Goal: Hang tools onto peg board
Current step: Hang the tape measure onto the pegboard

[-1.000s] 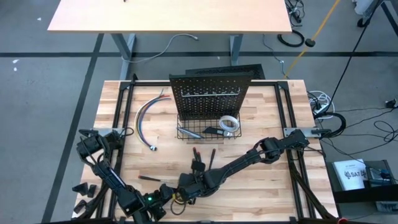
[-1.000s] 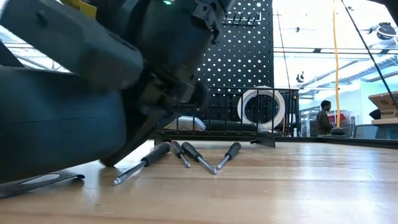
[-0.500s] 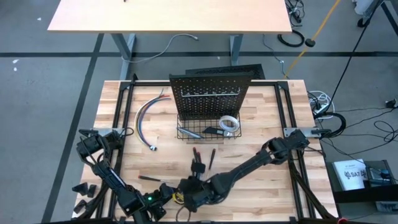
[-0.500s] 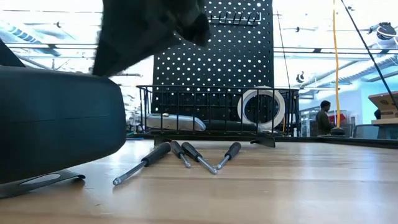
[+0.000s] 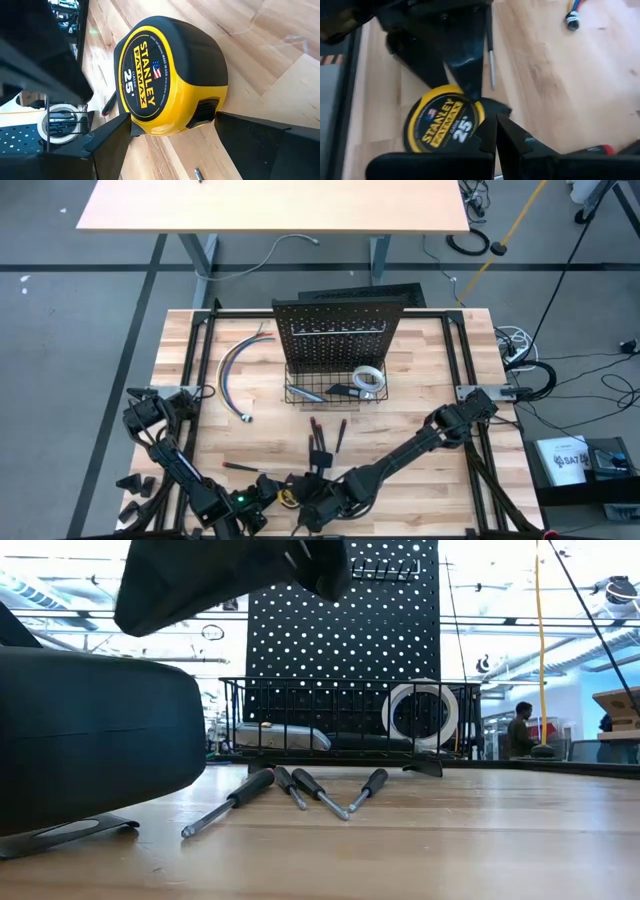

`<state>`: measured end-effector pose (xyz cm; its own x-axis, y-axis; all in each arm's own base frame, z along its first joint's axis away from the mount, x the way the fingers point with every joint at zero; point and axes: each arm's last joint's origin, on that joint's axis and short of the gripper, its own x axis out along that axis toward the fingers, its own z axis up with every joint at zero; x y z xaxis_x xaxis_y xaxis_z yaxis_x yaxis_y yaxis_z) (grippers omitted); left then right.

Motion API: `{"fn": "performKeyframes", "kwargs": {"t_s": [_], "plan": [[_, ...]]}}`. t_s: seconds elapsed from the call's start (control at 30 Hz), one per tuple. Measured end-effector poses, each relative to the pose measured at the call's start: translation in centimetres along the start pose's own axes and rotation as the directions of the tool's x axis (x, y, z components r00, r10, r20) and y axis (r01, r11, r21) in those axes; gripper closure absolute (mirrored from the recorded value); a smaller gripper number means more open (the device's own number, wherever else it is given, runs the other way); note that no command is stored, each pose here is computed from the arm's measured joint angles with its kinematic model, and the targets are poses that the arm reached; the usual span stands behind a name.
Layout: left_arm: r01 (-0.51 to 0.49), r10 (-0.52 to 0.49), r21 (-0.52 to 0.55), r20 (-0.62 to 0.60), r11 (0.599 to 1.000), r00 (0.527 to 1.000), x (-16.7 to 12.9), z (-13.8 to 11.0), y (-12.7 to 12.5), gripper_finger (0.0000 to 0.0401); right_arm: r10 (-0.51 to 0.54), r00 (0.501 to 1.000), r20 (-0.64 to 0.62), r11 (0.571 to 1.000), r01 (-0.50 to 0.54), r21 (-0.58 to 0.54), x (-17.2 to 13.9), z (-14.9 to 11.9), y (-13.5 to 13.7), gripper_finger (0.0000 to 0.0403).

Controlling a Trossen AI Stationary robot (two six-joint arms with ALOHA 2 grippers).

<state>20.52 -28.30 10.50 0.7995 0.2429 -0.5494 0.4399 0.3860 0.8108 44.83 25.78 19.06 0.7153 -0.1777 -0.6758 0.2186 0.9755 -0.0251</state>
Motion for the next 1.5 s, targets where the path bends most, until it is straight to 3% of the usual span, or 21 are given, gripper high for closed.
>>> {"fn": "performKeyframes", "kwargs": {"t_s": [0.23,0.87,1.5], "plan": [[-0.009,0.009,-0.001,0.004,1.0,1.0,-0.1,0.0,-0.1,0.0109,0.081,0.997,-0.003,0.992,-0.08,0.096,1.7,-2.2,-0.1,0.0403],[-0.011,0.011,-0.006,0.01,1.0,1.0,-0.3,0.1,0.1,0.0109,0.042,0.994,-0.097,0.963,-0.015,0.271,2.9,-3.8,-1.4,0.0403],[-0.019,0.019,-0.008,0.006,1.0,1.0,0.4,0.1,0.7,0.0109,0.052,0.993,-0.106,0.958,-0.02,0.285,3.0,-3.9,-1.4,0.0403]]}}
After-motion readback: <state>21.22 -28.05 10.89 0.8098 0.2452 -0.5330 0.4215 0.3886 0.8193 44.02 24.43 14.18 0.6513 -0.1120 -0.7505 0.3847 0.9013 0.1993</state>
